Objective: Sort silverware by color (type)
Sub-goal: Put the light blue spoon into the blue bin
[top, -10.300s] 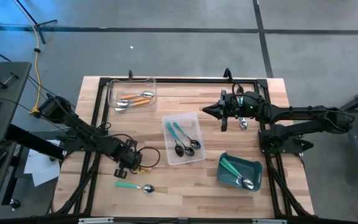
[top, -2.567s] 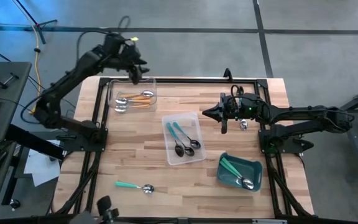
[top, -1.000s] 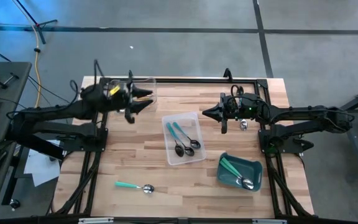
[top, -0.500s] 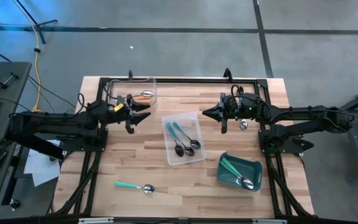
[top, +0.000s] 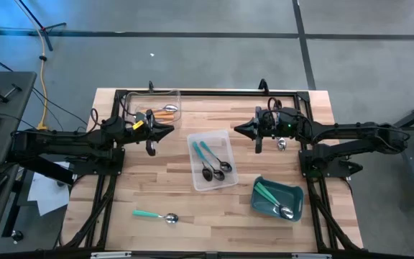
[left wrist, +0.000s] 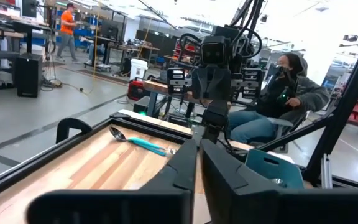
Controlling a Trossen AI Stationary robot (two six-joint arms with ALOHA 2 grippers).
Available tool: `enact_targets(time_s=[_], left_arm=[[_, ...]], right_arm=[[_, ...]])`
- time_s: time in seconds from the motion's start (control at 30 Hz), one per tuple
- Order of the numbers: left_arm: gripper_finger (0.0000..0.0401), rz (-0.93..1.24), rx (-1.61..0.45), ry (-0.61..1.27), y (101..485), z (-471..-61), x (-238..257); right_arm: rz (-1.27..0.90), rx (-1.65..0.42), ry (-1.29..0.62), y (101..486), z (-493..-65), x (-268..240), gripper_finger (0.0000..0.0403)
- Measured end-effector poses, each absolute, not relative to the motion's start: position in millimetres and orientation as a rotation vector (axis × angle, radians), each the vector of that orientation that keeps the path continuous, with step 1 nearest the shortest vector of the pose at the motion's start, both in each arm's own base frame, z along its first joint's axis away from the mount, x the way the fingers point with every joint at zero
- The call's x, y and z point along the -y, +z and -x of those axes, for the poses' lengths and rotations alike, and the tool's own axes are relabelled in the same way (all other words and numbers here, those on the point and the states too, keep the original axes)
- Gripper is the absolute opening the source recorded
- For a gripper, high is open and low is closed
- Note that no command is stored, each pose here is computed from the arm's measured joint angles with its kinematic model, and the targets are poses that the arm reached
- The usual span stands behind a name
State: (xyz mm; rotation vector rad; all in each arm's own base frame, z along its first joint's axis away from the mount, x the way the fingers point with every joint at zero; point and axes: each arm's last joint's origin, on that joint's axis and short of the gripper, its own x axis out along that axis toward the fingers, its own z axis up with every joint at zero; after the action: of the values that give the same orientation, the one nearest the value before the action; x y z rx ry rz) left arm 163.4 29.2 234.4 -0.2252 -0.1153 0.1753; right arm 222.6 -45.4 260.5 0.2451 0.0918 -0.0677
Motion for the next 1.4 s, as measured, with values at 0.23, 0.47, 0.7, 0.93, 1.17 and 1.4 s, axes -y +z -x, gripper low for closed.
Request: enact_targets(time_s=[0.23,0.47,0.7,0.93,1.17,1.4], left_arm=[[0.0002,0.225,0.114,0.175,234.3,-163.4,-29.2],[0.0,0.225,0.114,0.176,234.3,-163.4,-29.3],[0.0,0.227,0.108,0.176,233.7,-163.5,-29.2],[0.0,0.228,0.107,0.176,233.6,-163.5,-29.2],[0.0,0.25,0.109,0.175,233.6,-163.4,-29.3],[0.0,0.253,0.11,0.175,233.6,-163.4,-29.3]], right_arm=[[-0.245,-0.092,-0.068,260.5,-222.6,45.4,0.0],[-0.243,-0.092,-0.068,260.5,-222.6,45.4,0.0],[-0.245,-0.092,-0.068,260.5,-222.6,45.4,0.0],[-0.246,-0.092,-0.068,260.5,-222.6,45.4,0.0],[-0.247,-0.093,-0.068,260.4,-222.6,45.4,0.0],[-0.291,-0.138,-0.077,255.9,-222.0,45.4,0.0003]])
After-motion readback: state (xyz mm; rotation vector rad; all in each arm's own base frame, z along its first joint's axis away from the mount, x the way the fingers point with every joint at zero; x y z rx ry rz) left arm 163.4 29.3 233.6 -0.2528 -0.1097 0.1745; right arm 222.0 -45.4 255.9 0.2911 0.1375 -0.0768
